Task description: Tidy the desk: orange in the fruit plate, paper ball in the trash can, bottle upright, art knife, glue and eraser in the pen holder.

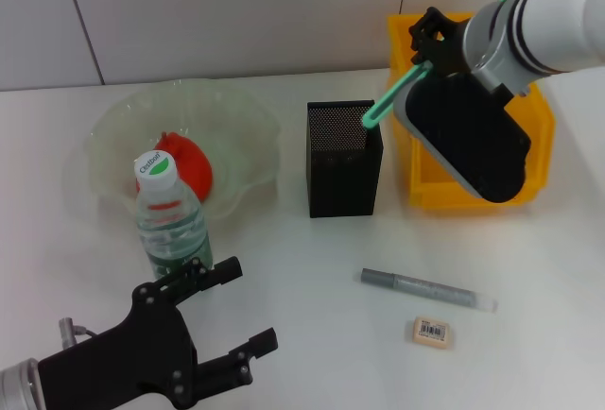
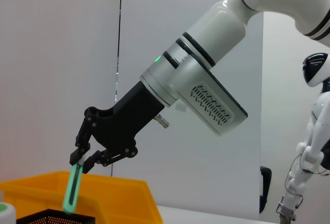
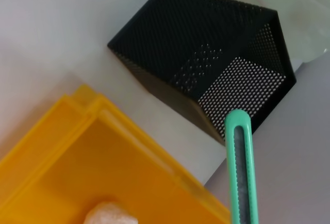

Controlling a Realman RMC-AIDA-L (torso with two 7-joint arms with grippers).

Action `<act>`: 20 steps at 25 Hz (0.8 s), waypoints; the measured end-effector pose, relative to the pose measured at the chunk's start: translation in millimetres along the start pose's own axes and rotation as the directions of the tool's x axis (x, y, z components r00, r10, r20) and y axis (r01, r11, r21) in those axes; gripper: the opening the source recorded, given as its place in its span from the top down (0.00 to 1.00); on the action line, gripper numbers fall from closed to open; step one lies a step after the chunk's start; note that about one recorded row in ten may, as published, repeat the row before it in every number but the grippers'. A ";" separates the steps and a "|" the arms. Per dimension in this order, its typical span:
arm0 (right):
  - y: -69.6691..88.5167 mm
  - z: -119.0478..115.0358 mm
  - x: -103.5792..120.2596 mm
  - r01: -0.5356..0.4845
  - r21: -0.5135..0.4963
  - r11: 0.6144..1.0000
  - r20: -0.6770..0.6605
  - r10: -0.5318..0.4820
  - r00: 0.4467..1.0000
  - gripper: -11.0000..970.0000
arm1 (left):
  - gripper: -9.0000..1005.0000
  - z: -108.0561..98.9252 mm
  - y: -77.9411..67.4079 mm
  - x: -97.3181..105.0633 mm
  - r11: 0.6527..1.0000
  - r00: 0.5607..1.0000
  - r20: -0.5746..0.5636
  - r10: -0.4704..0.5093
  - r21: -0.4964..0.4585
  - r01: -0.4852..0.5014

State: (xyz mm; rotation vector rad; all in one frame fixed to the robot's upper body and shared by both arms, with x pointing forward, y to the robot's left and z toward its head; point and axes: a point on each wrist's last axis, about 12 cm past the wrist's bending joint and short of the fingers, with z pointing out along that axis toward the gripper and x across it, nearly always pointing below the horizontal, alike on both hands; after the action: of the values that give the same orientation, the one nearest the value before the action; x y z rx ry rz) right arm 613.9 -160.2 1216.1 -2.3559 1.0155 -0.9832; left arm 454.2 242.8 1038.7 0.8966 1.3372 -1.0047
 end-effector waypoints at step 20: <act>-14.3 4.1 -20.0 0.041 0.019 0.999 -0.002 -0.041 0.999 0.82 | 0.19 -2.0 -2.4 1.1 1.000 1.000 0.001 -0.005 -0.002 0.005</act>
State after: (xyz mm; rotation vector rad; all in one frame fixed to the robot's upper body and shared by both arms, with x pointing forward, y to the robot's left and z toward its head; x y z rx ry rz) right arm 613.8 -135.5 1212.6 -2.3696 0.9573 -1.0056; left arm 451.2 243.9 1037.6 0.8918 1.3400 -1.0076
